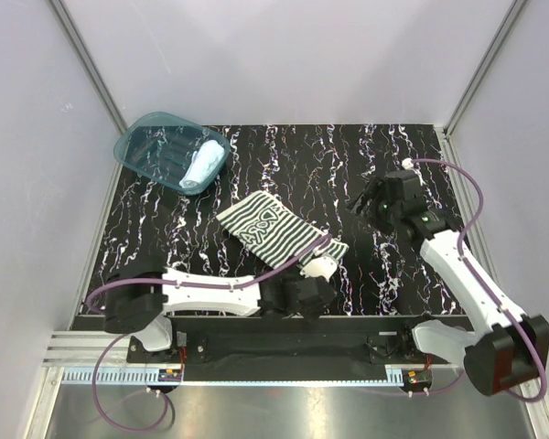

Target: Roll the towels

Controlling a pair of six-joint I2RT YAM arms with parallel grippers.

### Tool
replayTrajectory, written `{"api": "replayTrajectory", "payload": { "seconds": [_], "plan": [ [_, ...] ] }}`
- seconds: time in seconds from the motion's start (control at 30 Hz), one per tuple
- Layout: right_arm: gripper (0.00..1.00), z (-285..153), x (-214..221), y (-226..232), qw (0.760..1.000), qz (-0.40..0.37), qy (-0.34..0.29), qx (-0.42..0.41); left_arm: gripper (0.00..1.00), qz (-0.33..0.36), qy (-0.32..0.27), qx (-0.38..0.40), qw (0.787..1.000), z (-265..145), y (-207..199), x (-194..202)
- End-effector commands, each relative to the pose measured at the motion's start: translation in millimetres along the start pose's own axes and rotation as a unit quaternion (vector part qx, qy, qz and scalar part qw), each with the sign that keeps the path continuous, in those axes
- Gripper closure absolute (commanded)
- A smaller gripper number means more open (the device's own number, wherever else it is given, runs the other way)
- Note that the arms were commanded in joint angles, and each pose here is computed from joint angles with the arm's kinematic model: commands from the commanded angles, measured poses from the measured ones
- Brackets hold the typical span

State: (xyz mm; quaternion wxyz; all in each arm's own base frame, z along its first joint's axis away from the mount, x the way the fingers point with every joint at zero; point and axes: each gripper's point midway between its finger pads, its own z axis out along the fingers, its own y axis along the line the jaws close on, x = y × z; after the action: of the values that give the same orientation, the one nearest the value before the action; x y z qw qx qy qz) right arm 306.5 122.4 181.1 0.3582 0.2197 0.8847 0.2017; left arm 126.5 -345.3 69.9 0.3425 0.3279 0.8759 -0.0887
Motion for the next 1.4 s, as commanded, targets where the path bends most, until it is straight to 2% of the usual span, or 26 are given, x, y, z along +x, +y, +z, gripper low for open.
{"api": "replayTrajectory", "payload": {
  "seconds": [0.0,0.23,0.57,0.7,0.8,0.83,0.93,0.97,1.0,1.17,1.23,1.3,1.33,1.37],
  "plan": [
    [0.25,-20.6,1.8,-24.7,0.999,-0.011,-0.006,0.052,0.01,-0.027,-0.059,0.0,0.998,9.1,-17.6,-35.9],
    [0.27,-27.5,8.6,-27.3,0.999,-0.002,-0.003,0.046,0.03,-0.017,-0.048,-0.026,0.998,32.8,-22.3,-29.9],
    [0.28,-19.0,13.3,-25.2,0.999,-0.003,0.012,0.042,0.2,-0.006,-0.032,-0.045,0.998,55.5,-19.5,-13.8],
    [0.29,-17.1,15.1,-24.7,0.999,-0.004,0.016,0.04,0.31,-0.018,-0.031,-0.035,0.999,63.5,-14.5,-7.3],
    [0.29,-16.2,16.1,-23.9,0.999,-0.007,0.019,0.036,0.48,-0.019,-0.034,-0.032,0.999,69.4,-12.3,-7.5],
    [0.3,-15.5,17.5,-24.7,0.999,-0.007,0.022,0.037,0.62,-0.018,-0.035,-0.031,0.999,70.7,-11.8,-8.1],
    [0.31,-15.2,19.0,-24.7,0.999,-0.01,0.026,0.035,0.78,-0.015,-0.036,-0.027,0.999,75.2,-11.5,-11.1],
    [0.32,-15.2,19.3,-23.9,0.999,-0.01,0.027,0.033,0.96,-0.014,-0.036,-0.027,0.999,75.7,-10.5,-11.4],
    [0.32,-16.1,19.9,-23.2,0.999,-0.012,0.028,0.031,1.0,-0.017,-0.037,-0.027,0.999,75.2,-9.1,-14.4],
    [0.35,-20.6,25.7,-10.6,0.999,-0.017,0.043,-0.008,1.0,-0.026,-0.036,0.028,0.999,51.7,-18.0,-33.9],
    [0.36,-21.6,27.8,-7.1,0.999,-0.015,0.046,-0.022,1.0,-0.049,-0.037,0.057,0.996,40.2,-16.0,-49.5],
    [0.39,-24.9,27.0,5.2,0.997,-0.012,0.042,-0.059,1.0,-0.086,-0.027,0.094,0.992,34.5,-14.7,-55.1],
    [0.41,-23.9,31.7,6.0,0.997,-0.007,0.047,-0.067,1.0,-0.103,-0.042,0.114,0.987,26.2,-15.6,-66.6],
    [0.45,-26.3,31.1,13.9,0.995,-0.006,0.046,-0.089,1.0,-0.123,-0.03,0.134,0.983,26.6,-12.2,-61.5]
  ]
}}
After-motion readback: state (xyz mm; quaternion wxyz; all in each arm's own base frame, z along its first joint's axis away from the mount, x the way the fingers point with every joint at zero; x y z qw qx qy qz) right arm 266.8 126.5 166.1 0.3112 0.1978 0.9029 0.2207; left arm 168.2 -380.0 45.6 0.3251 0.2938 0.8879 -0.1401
